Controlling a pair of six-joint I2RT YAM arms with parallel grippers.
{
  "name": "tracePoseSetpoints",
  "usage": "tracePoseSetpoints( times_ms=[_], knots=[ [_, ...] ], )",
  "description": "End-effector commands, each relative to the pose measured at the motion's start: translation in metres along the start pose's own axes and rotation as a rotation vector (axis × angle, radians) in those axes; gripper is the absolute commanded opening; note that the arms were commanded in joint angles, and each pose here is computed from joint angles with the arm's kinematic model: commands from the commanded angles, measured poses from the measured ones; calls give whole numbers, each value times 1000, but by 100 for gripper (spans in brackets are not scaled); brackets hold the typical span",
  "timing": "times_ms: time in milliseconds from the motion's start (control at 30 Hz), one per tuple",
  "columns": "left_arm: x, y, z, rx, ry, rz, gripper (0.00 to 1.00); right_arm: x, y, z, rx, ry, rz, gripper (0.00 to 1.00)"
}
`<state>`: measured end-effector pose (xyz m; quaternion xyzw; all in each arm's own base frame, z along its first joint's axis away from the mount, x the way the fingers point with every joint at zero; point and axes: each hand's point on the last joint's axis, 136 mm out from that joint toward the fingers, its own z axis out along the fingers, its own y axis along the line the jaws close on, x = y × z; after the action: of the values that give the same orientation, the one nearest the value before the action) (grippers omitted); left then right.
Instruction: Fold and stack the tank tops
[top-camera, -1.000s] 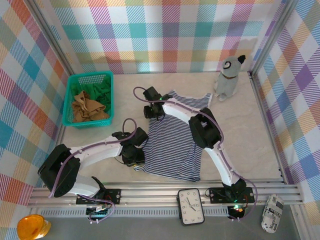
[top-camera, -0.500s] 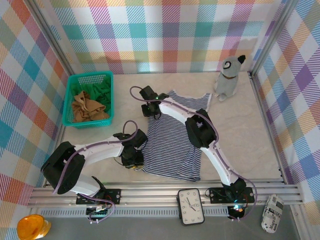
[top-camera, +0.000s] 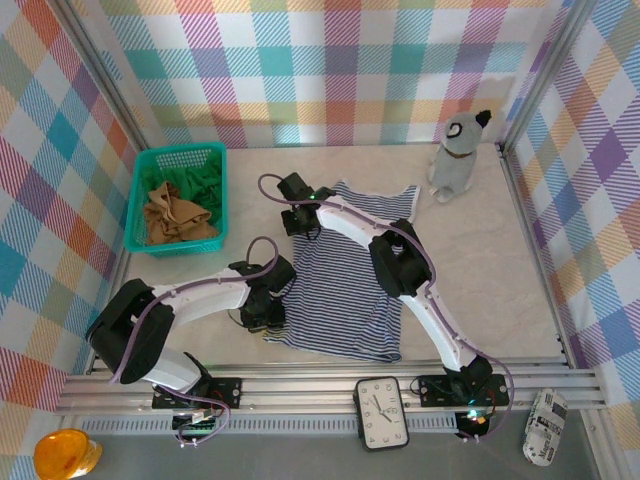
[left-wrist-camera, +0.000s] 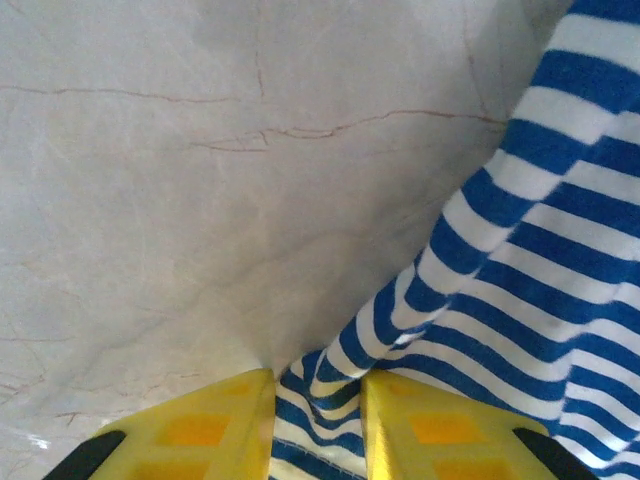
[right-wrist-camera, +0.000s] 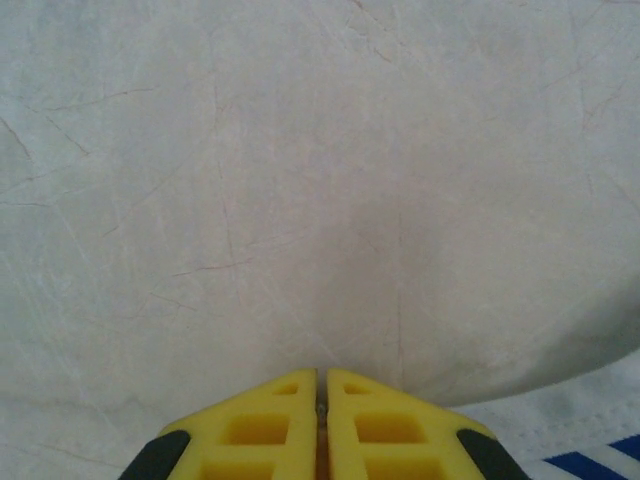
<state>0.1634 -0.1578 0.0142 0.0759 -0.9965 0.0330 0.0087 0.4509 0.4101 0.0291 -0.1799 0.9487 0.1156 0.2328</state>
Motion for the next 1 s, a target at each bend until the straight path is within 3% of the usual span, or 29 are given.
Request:
tracePoseSetpoints(
  times_ms=[0,67,300,500,667,967],
  knots=[
    [6,8,10,-27,29,13,28,-8,17,-15,-66,-14,26,10],
    [6,6,13,-17,34,15,25,-12,21,-21,-89,-31,37,10],
    [0,16,-6,-76,-5,39,0,-23,20,-38,-149,-68,105,10],
    [-5,25,-35,-126,-54,48,0,-34,31,-52,-254,-115,161,10],
    [-4,15,-53,-71,-81,52,0,-46,31,-71,-345,-168,232,10],
    [2,-14,-59,-51,-106,113,0,-39,-5,-86,-402,-209,376,10]
  ],
)
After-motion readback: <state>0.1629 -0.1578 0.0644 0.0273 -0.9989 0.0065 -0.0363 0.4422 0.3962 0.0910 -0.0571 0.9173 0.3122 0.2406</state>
